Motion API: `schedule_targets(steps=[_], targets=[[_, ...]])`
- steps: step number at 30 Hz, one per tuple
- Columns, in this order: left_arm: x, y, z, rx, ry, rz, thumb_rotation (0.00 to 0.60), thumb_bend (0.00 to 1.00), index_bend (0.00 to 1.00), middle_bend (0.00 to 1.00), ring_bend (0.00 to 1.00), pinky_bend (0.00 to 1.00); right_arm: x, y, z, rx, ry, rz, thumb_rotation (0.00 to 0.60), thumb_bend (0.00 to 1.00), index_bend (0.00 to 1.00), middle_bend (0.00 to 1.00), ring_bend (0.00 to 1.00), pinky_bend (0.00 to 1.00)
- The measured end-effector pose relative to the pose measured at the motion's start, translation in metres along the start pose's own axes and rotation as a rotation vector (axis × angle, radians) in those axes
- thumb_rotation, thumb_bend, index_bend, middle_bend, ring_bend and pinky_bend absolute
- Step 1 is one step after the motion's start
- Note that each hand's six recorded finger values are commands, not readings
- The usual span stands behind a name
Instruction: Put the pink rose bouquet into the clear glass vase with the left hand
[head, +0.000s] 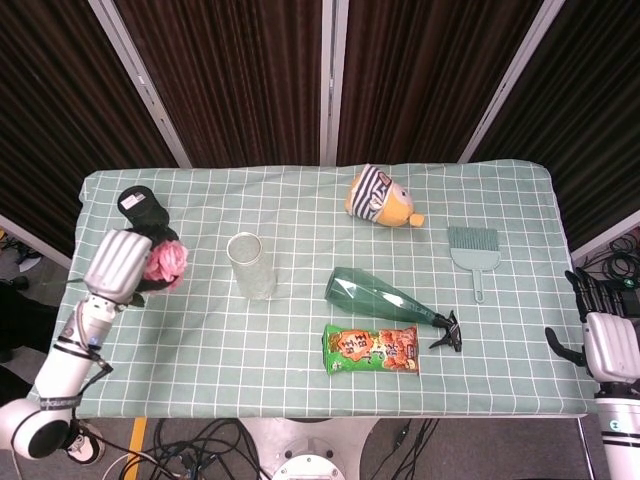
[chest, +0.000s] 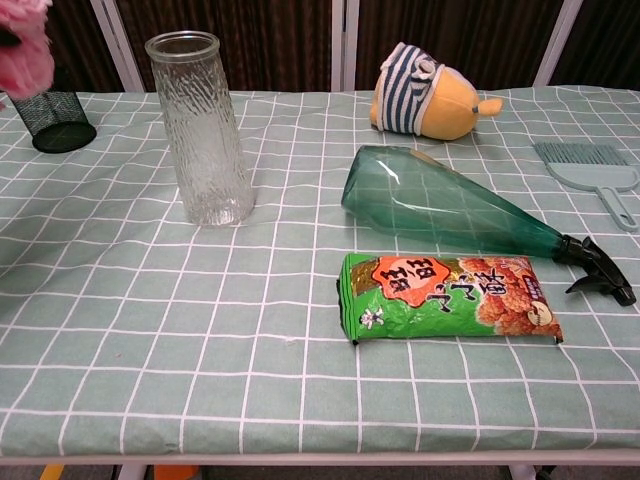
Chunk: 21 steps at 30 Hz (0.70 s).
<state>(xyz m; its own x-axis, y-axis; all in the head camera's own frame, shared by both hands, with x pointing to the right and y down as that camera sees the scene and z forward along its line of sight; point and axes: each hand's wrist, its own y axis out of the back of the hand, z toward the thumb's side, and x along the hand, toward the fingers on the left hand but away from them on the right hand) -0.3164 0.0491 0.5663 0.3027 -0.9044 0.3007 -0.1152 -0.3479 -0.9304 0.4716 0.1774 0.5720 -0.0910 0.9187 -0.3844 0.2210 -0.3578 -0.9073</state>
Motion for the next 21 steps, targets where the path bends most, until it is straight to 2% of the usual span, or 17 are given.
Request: schedule_targets(steps=[3, 5, 9, 14, 16, 21], targets=[[0.016, 0.023, -0.01, 0.007, 0.011, 0.085, 0.6, 0.19, 0.44, 0.41, 0.46, 0.66, 0.0, 0.001, -0.001, 0.002, -0.007, -0.005, 0.6, 0.23, 0.0, 0.0, 0.0, 0.0], [0.026, 0.039, -0.012, -0.026, 0.016, 0.16, 0.6, 0.19, 0.45, 0.41, 0.46, 0.66, 0.0, 0.002, -0.002, 0.006, -0.011, -0.004, 0.6, 0.23, 0.0, 0.0, 0.0, 0.0], [0.04, 0.066, -0.005, -0.165, 0.001, 0.32, 0.6, 0.19, 0.44, 0.41, 0.46, 0.66, 0.0, 0.003, -0.002, 0.007, -0.017, -0.004, 0.6, 0.23, 0.0, 0.0, 0.0, 0.0], [0.054, 0.101, 0.016, -0.341, -0.077, 0.534, 0.6, 0.18, 0.44, 0.41, 0.46, 0.65, -0.001, 0.0, -0.004, 0.007, -0.028, 0.004, 0.6, 0.22, 0.0, 0.0, 0.0, 0.0], [0.057, 0.11, 0.022, -0.413, -0.102, 0.589, 0.6, 0.18, 0.44, 0.41, 0.46, 0.65, -0.001, -0.001, -0.006, 0.006, -0.033, 0.007, 0.6, 0.22, 0.0, 0.0, 0.0, 0.0], [0.061, 0.12, 0.027, -0.61, -0.113, 0.661, 0.6, 0.18, 0.44, 0.41, 0.46, 0.65, -0.001, -0.001, -0.009, 0.002, -0.04, 0.007, 0.6, 0.22, 0.0, 0.0, 0.0, 0.0]])
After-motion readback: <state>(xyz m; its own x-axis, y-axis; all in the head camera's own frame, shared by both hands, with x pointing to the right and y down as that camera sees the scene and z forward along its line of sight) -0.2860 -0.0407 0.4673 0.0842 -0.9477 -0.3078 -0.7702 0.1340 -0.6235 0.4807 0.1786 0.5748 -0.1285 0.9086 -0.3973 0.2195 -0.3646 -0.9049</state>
